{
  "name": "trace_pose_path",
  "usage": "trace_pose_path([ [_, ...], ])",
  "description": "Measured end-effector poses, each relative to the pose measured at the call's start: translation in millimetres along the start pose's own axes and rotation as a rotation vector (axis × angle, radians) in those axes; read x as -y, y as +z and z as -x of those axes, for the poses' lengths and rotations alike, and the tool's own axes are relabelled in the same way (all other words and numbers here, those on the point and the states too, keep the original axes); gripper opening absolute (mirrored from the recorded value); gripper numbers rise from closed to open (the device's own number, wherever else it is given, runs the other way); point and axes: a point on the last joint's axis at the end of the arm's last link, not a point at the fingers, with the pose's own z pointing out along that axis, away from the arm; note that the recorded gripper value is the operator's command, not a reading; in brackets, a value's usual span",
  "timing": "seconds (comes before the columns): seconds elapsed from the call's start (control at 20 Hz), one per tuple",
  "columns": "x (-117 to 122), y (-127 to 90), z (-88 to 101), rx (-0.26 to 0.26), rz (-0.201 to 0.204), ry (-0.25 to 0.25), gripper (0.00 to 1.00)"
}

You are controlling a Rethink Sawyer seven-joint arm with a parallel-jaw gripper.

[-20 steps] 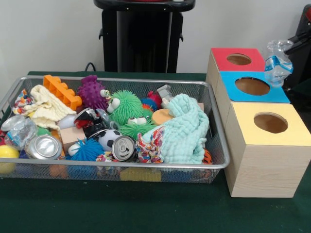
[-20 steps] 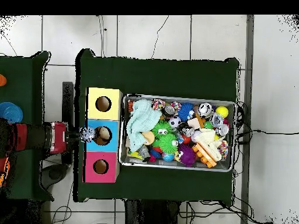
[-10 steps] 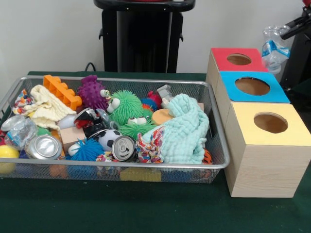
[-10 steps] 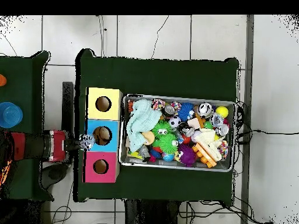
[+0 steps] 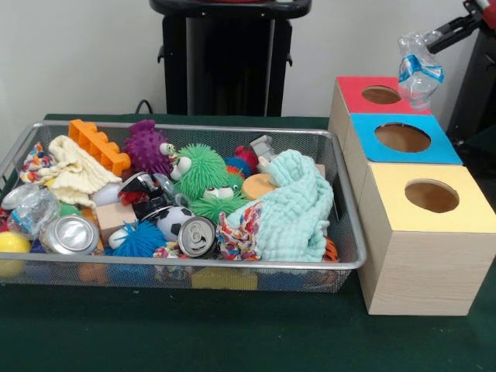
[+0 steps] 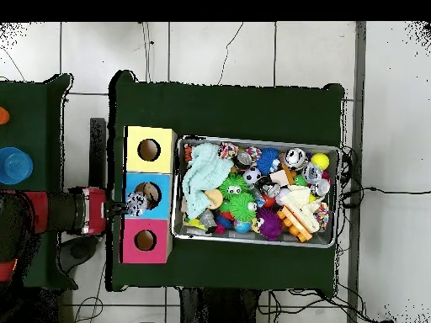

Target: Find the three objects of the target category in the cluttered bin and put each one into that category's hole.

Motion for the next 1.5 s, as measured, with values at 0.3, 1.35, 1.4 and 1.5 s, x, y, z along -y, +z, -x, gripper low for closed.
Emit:
trace_pose_path([
  [0.3, 1.5, 4.5, 6.5, 0.0, 0.003, 0.011, 0.0],
  [1.35, -15.2, 26.0, 22.8, 0.07, 0.11, 0.007, 0.0],
  [1.4, -15.3, 27.4, 22.8, 0.072, 0.11, 0.007, 0.0],
  [1.5, -15.7, 28.0, 22.7, 0.073, 0.113, 0.007, 0.0],
])
